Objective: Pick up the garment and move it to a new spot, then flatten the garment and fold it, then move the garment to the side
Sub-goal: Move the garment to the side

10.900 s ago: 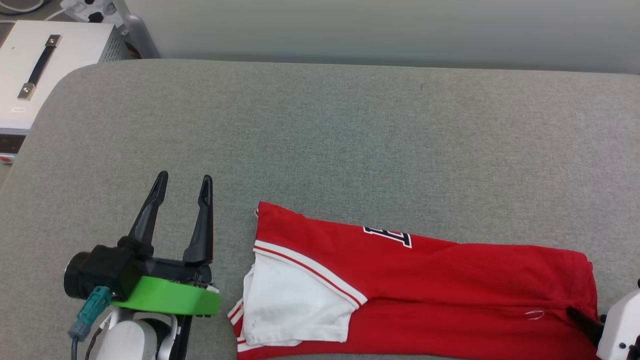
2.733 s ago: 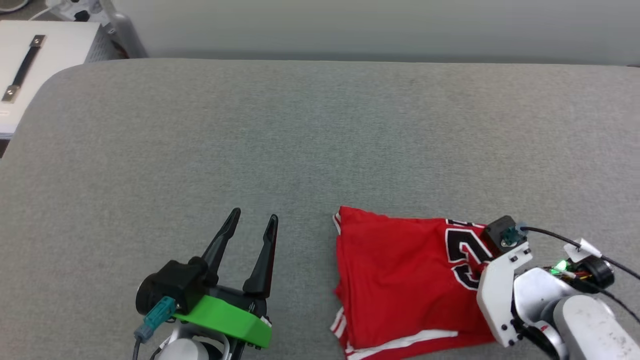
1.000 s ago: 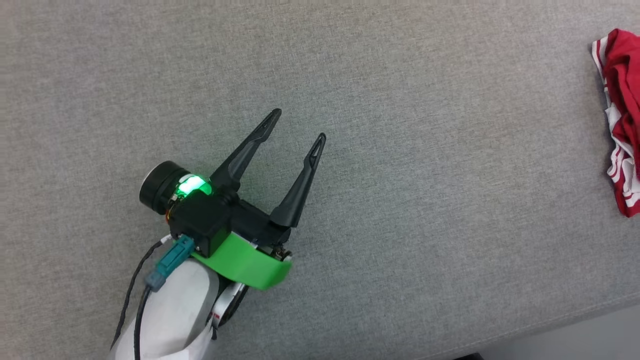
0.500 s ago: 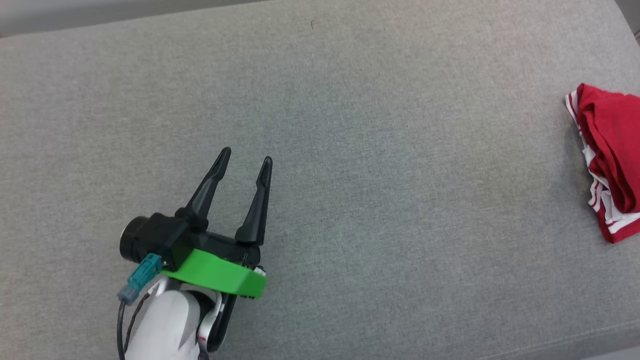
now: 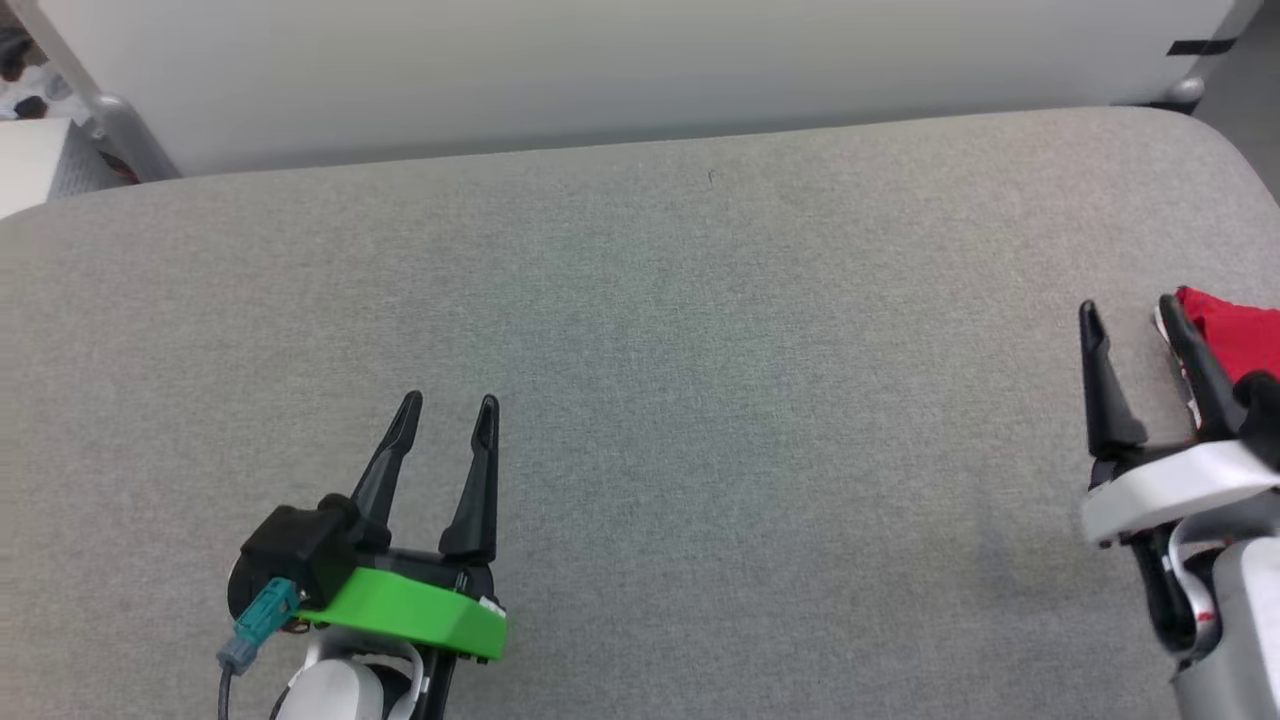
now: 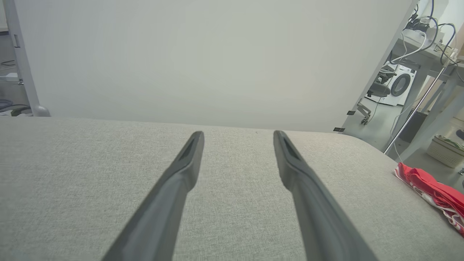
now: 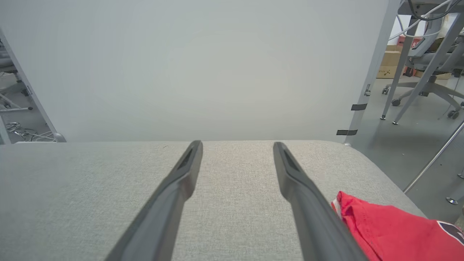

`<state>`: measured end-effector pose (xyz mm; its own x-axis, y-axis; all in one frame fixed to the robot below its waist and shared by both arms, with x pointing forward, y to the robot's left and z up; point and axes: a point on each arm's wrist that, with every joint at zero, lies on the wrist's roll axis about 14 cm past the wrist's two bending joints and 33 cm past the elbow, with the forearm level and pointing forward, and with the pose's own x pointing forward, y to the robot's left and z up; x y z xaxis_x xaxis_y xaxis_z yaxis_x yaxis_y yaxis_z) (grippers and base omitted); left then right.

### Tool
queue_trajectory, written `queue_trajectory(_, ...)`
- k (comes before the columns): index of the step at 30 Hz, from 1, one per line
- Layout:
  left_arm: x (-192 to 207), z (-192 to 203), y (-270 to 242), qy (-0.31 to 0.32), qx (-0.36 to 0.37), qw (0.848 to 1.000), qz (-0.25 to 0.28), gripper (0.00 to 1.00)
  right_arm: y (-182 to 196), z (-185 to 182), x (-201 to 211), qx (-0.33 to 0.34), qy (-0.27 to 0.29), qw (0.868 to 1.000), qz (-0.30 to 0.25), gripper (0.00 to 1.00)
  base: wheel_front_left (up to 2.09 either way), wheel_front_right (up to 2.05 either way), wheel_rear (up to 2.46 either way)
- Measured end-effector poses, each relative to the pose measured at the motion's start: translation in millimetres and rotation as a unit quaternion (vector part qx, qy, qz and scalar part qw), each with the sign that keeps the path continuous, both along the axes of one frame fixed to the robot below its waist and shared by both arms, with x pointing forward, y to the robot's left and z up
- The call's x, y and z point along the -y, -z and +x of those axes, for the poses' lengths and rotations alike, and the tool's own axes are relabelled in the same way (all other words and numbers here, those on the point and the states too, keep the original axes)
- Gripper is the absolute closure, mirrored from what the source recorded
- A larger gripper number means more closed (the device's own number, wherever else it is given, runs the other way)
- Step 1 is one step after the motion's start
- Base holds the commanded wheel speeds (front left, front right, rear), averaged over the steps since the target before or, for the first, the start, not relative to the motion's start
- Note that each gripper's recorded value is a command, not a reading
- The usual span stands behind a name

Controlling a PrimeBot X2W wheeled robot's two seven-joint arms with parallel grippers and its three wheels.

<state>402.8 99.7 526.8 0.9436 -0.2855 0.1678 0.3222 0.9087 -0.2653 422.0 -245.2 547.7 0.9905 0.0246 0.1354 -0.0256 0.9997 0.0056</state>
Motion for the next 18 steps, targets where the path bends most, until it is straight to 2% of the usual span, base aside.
queue_trajectory(7,-23,-18,1,-0.038,-0.005,0.999,0.004,0.0,8,-25,-35,0.012,-0.02,0.998,0.06,0.0,0.0,0.0,0.0)
queue_trajectory(18,-42,-37,9,-0.073,-0.015,0.997,0.026,0.0,27,-49,-67,-0.011,-0.044,0.997,0.069,0.0,0.0,0.0,0.0)
